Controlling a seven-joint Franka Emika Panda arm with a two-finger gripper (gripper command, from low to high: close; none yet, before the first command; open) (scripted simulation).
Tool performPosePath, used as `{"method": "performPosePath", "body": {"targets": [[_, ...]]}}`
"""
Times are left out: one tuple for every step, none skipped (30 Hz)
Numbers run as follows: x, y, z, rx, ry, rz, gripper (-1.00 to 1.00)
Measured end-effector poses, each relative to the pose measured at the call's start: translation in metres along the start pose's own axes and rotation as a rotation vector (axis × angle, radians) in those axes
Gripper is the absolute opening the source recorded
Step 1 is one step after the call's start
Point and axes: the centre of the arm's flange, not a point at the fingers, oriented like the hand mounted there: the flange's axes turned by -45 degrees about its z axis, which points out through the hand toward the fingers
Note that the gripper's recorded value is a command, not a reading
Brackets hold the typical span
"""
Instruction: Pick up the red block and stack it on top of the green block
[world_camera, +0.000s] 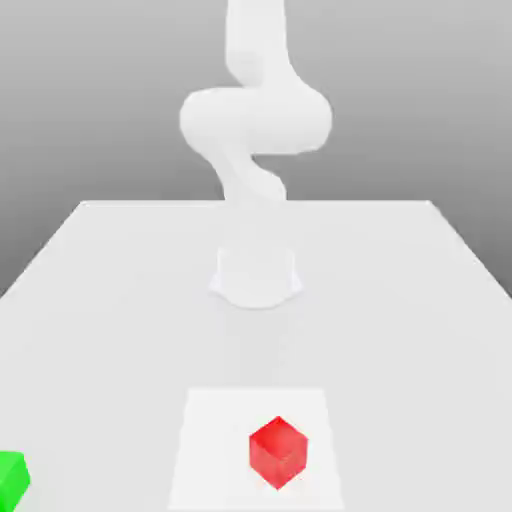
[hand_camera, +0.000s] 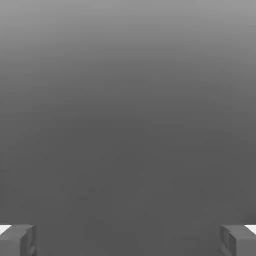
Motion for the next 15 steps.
{"method": "performPosePath", "body": {"targets": [[-0.003, 0.0, 0.024, 0.015, -0.033, -0.028, 0.0], [-0.006, 0.0, 0.046, 0.029, -0.065, -0.055, 0.0], [-0.011, -0.001, 0.068, 0.043, -0.096, -0.081, 0.0], [-0.016, -0.002, 0.09, 0.057, -0.127, -0.107, 0.0], [-0.022, -0.003, 0.11, 0.07, -0.157, -0.134, 0.0], [-0.029, -0.004, 0.131, 0.082, -0.187, -0.16, 0.0], [-0.037, -0.006, 0.151, 0.095, -0.216, -0.187, 0.0], [-0.046, -0.008, 0.17, 0.107, -0.246, -0.213, 0.0], [-0.056, -0.01, 0.189, 0.119, -0.275, -0.24, 0.0], [-0.066, -0.012, 0.208, 0.13, -0.305, -0.267, 0.0], [-0.077, -0.014, 0.226, 0.141, -0.334, -0.294, 0.0], [-0.089, -0.016, 0.243, 0.152, -0.363, -0.322, 0.0], [-0.101, -0.018, 0.259, 0.162, -0.392, -0.349, 0.0], [-0.114, -0.02, 0.275, 0.173, -0.421, -0.377, 0.0], [-0.128, -0.022, 0.29, 0.182, -0.45, -0.405, 0.0]]}}
